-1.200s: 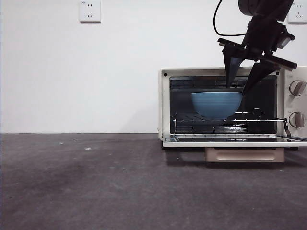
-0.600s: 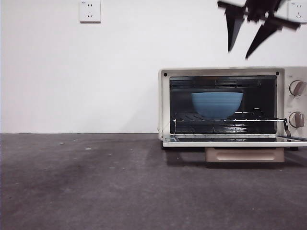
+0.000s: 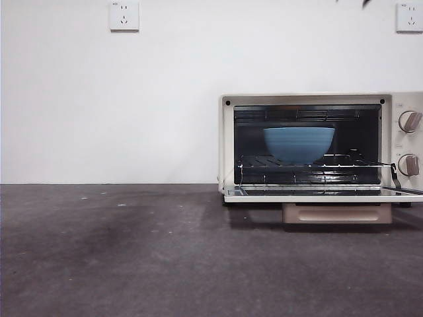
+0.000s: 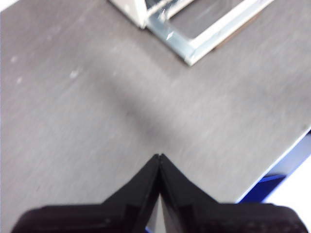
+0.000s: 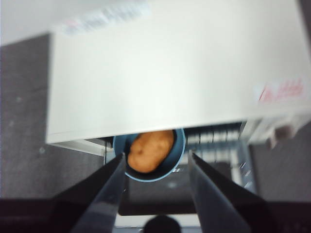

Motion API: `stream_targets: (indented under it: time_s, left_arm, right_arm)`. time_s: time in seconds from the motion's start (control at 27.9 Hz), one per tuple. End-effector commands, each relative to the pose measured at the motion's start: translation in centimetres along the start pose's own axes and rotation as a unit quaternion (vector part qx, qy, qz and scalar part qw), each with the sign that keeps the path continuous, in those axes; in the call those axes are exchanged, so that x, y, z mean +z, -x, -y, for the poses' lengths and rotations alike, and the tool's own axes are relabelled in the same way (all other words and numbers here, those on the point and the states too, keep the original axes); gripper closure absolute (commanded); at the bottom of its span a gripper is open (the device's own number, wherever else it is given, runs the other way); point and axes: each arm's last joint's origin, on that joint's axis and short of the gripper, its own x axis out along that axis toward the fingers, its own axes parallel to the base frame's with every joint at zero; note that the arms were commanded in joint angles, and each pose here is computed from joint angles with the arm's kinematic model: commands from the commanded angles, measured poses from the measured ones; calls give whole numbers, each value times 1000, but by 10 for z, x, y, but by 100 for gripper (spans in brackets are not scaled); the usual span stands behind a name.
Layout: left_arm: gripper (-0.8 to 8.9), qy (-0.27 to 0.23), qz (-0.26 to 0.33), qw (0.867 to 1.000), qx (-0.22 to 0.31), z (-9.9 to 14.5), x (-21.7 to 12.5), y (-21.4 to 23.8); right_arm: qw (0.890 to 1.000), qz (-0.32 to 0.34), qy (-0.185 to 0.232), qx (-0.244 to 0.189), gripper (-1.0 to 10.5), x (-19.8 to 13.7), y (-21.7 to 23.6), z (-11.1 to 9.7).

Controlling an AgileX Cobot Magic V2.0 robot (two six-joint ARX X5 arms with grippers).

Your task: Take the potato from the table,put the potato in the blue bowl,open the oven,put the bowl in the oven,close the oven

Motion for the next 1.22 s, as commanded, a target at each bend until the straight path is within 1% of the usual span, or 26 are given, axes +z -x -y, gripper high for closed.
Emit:
stream_targets:
  time_s: [0.04, 0.11, 0.18, 0.25, 0.32, 0.43, 0.54, 0.61, 0.72, 0.82, 0.86, 0.89, 0.93, 0.97, 1.0, 1.07, 1.11, 1.22]
  left_arm:
    - [819, -7, 5, 1000, -24, 6, 9, -11]
    - [819, -12, 12, 999, -37, 11, 17, -20]
    - [819, -16, 21, 998, -49, 15, 26, -30]
    - [820, -19, 29, 997, -74, 19, 35, -43]
    - [820, -15, 29, 993, -115, 23, 44, -58]
    - [820, 0, 18, 985, -172, 23, 55, -87]
    - [820, 37, -6, 975, -219, 13, 63, -121]
    - [820, 64, -23, 966, -249, 3, 65, -146]
    - [820, 116, -55, 947, -293, -15, 62, -188]
    - [820, 181, -91, 924, -325, -33, 54, -232]
    - [820, 208, -104, 913, -337, -37, 50, -246]
    - [820, 231, -113, 901, -350, -41, 46, -260]
    - [820, 250, -119, 891, -361, -44, 43, -271]
    - [820, 272, -125, 881, -367, -48, 40, -283]
    - [820, 289, -131, 873, -369, -50, 36, -294]
    - [820, 309, -143, 867, -364, -52, 29, -311]
    - [820, 320, -151, 863, -362, -53, 25, -318]
    - [820, 339, -175, 853, -356, -52, 15, -335]
  right_arm:
    - [997, 28, 75, 4, 729, -5, 33, 0]
    - [994, 49, 97, 4, 730, -9, 54, 1]
    - [992, 72, 103, 0, 753, -14, 74, 2]
    - [990, 98, 103, -12, 876, -20, 96, 4]
    - [987, 122, 106, -21, 961, -27, 117, 6]
    - [982, 155, 106, -17, 958, -39, 147, 9]
    - [977, 186, 105, -11, 958, -51, 174, 12]
    - [973, 204, 105, -8, 958, -60, 190, 14]
    - [968, 227, 104, -3, 959, -74, 212, 17]
    - [966, 235, 105, -2, 959, -91, 226, 22]
    - [967, 233, 108, -4, 959, -97, 227, 23]
    - [967, 231, 108, -11, 959, -104, 229, 25]
    - [967, 231, 102, -27, 958, -110, 231, 28]
    - [967, 232, 96, -52, 959, -117, 232, 32]
    - [966, 230, 91, -81, 959, -123, 232, 35]
    - [963, 223, 89, -121, 959, -136, 231, 41]
    - [963, 220, 88, -129, 959, -144, 231, 44]
    - [966, 205, 90, -132, 959, -166, 227, 50]
